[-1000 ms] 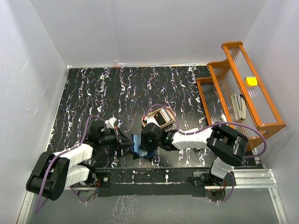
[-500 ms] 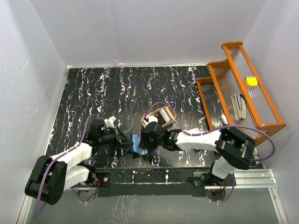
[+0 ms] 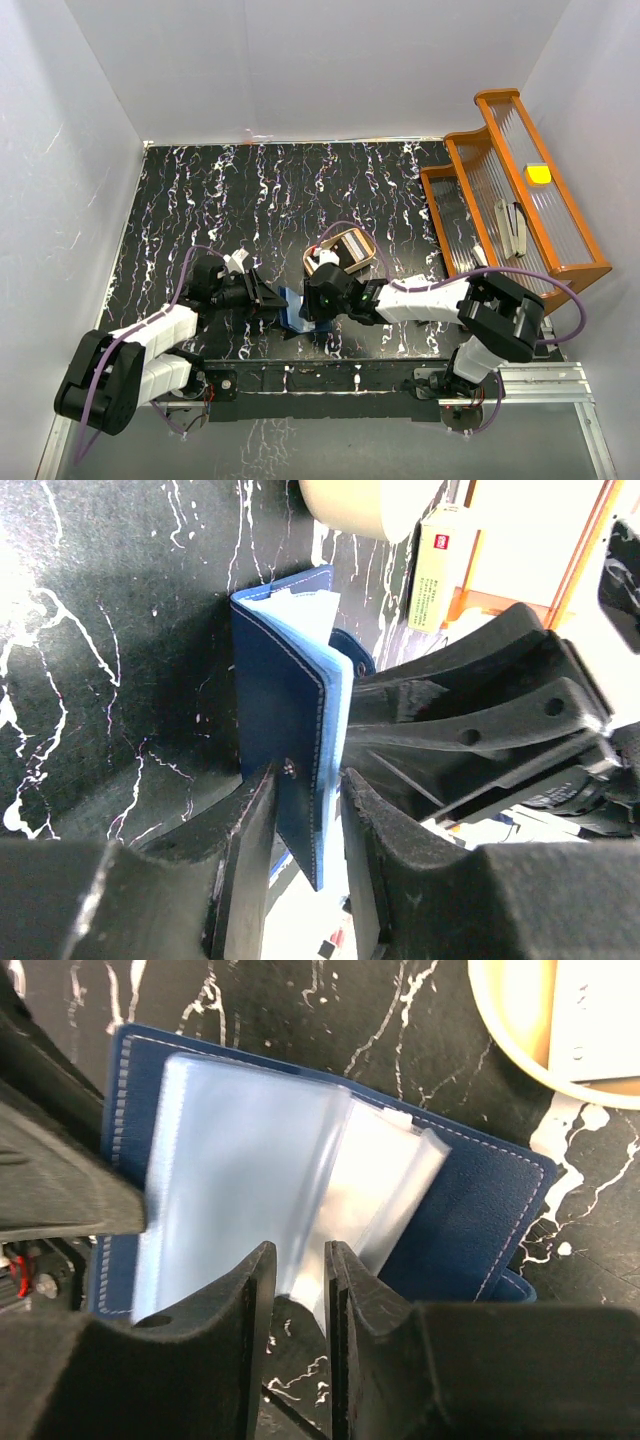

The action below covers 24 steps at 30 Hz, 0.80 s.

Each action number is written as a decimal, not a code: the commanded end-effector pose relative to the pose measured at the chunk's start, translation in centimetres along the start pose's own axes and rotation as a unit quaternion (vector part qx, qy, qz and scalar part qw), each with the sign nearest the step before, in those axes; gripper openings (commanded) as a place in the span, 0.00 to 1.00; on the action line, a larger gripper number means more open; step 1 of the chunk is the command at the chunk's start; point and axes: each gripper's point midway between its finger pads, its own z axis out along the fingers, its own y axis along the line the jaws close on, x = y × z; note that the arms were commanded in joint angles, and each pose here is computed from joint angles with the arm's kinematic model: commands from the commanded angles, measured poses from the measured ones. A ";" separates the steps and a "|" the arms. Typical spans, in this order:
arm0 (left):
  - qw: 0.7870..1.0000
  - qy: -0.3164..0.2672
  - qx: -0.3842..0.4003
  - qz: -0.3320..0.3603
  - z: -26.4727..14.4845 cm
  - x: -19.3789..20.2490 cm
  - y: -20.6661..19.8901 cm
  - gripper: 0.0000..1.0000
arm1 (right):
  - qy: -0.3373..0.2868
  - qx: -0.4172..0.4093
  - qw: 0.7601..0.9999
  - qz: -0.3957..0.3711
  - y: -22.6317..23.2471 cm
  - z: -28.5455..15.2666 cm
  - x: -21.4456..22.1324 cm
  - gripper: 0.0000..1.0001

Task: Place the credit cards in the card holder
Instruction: Open the card holder at the center of the board.

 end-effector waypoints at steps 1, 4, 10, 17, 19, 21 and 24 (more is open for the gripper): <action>1.000 0.008 0.011 0.000 0.1 0.2 -0.3 0.29 | -0.011 -0.005 1.000 0.001 0.1 0.9 0.0 0.24; 1.000 0.006 0.009 0.000 0.1 0.1 -0.3 0.23 | -0.008 -0.004 1.000 0.000 0.0 1.1 0.2 0.23; 1.000 0.005 0.003 0.002 0.1 0.0 0.0 0.30 | -0.005 -0.003 1.000 -0.002 -0.1 1.2 0.4 0.23; 1.000 0.004 0.000 0.008 0.1 -0.3 -0.4 0.41 | -0.005 -0.007 1.000 -0.006 0.2 1.1 0.2 0.23; 1.000 0.005 -0.007 0.008 0.2 -0.4 -0.2 0.41 | -0.005 -0.008 1.000 -0.008 0.2 1.1 0.1 0.23; 1.000 0.006 -0.010 0.007 0.2 -0.4 -0.1 0.42 | -0.003 -0.009 1.000 -0.009 0.3 1.1 0.2 0.23; 1.000 0.005 -0.011 0.009 0.2 -0.6 -0.3 0.45 | -0.002 -0.014 1.000 -0.009 0.8 1.1 -0.1 0.23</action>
